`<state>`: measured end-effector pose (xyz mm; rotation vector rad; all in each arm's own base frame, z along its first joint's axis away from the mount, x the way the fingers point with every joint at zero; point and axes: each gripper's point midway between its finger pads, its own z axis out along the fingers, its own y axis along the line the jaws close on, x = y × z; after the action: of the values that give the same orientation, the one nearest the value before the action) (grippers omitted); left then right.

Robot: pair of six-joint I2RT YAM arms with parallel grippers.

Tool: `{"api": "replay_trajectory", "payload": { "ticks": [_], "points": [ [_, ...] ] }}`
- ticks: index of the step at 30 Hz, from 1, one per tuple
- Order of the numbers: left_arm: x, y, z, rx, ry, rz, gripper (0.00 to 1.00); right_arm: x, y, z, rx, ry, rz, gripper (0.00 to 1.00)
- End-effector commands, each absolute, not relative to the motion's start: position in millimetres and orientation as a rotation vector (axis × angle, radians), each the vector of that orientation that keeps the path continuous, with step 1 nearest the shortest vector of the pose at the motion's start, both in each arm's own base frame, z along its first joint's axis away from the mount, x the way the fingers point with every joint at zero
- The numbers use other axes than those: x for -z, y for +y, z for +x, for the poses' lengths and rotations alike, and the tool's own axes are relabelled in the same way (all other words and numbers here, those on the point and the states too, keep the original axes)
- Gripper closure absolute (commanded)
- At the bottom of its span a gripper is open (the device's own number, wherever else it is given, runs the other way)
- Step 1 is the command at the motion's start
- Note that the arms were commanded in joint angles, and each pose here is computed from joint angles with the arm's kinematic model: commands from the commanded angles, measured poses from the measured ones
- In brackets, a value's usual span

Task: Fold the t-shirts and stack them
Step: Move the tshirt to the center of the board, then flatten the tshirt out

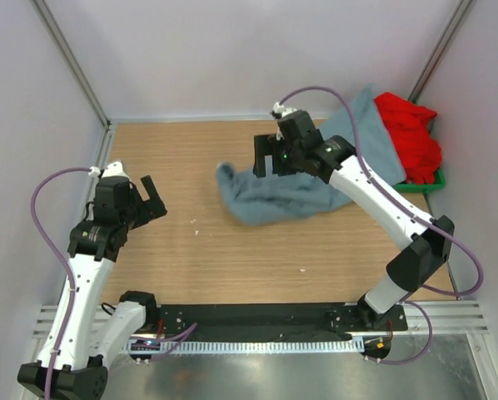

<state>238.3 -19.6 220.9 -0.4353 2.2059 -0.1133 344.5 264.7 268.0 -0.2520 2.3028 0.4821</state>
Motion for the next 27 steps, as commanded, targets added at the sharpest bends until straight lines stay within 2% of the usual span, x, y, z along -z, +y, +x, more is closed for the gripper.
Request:
{"api": "replay_trajectory", "payload": {
  "ticks": [1, 6, 8, 13, 20, 27],
  "points": [
    [-229.9, -12.4, 239.9, 0.078, 2.169, -0.464, 0.0, -245.6, 246.7, 343.9, -0.437, 2.32, -0.136, 0.0],
    [-214.2, -60.4, 247.0, 0.339, 2.311, -0.299, 0.0, -243.3, 218.4, 327.5, -0.355, 2.302, -0.083, 0.0],
    [-208.0, -72.2, 246.9, 0.403, 2.337, -0.304, 0.06, -252.0, 208.5, 319.0, -0.358, 2.27, -0.063, 0.0],
    [-174.7, -106.1, 244.3, 0.328, 2.448, -0.254, 0.16, -213.6, 187.0, 298.5, -0.309, 2.298, -0.01, 0.0],
    [-129.0, -187.7, 239.9, 0.422, 2.555, -0.176, 0.27, -142.3, 164.9, 281.9, -0.221, 2.43, 0.083, 0.0],
    [-95.1, -235.3, 250.7, 0.345, 2.63, -0.056, 0.36, -126.8, 161.0, 265.8, -0.298, 2.444, 0.106, 0.0]
  ]
}}
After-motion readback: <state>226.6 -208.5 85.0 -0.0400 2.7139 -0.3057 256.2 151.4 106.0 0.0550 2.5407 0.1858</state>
